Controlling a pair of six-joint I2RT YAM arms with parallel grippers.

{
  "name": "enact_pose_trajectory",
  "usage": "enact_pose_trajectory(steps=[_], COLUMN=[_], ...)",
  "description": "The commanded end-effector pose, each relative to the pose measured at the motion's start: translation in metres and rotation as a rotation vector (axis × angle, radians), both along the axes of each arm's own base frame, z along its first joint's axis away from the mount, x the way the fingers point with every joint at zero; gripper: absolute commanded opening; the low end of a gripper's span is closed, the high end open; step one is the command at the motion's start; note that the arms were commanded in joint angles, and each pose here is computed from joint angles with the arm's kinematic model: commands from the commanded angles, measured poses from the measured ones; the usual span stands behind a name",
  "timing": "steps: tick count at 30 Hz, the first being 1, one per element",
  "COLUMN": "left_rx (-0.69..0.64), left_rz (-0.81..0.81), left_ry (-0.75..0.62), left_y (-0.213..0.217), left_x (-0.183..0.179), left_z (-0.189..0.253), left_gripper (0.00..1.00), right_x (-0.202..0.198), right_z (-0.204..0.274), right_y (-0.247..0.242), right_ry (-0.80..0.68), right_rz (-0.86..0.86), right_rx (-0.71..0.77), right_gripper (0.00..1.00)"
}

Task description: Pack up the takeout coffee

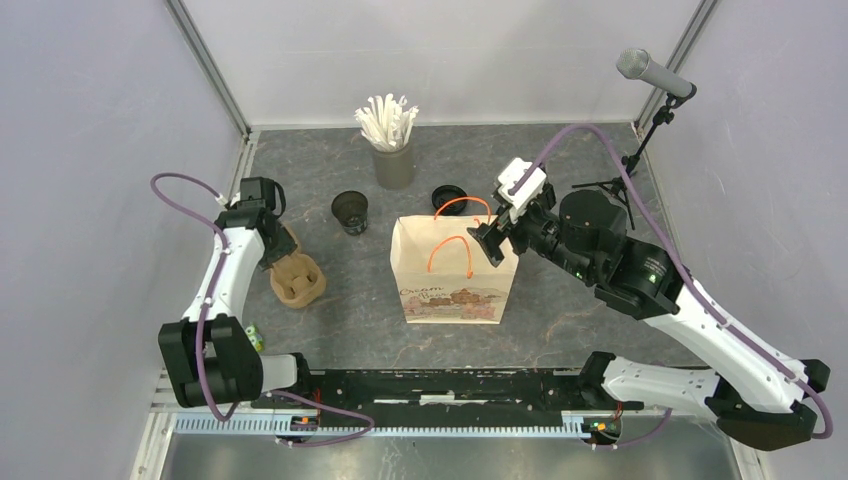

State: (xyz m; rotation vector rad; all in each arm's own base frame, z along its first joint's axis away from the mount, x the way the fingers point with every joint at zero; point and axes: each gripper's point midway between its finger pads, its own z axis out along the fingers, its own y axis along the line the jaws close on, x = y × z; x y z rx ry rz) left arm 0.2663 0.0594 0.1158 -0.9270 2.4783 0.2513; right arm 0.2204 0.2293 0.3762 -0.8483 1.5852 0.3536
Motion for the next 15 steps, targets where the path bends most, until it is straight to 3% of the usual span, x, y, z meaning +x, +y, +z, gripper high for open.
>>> enact_pose_trajectory(steps=[1, 15], left_rx=[0.063, 0.044], left_rz=[-0.013, -0.021], left_ry=[-0.050, 0.001], left_y=[0.012, 0.009], left_x=[0.016, 0.015], left_z=[0.010, -0.012], left_gripper=[0.52, 0.54], right_x=[0.002, 0.005], right_z=[0.022, 0.021], right_y=[-0.002, -0.008], right_ry=[-0.041, -0.057], right_rz=[-0.009, -0.028], right_rx=[0.023, -0.010], right_gripper=[0.98, 0.98])
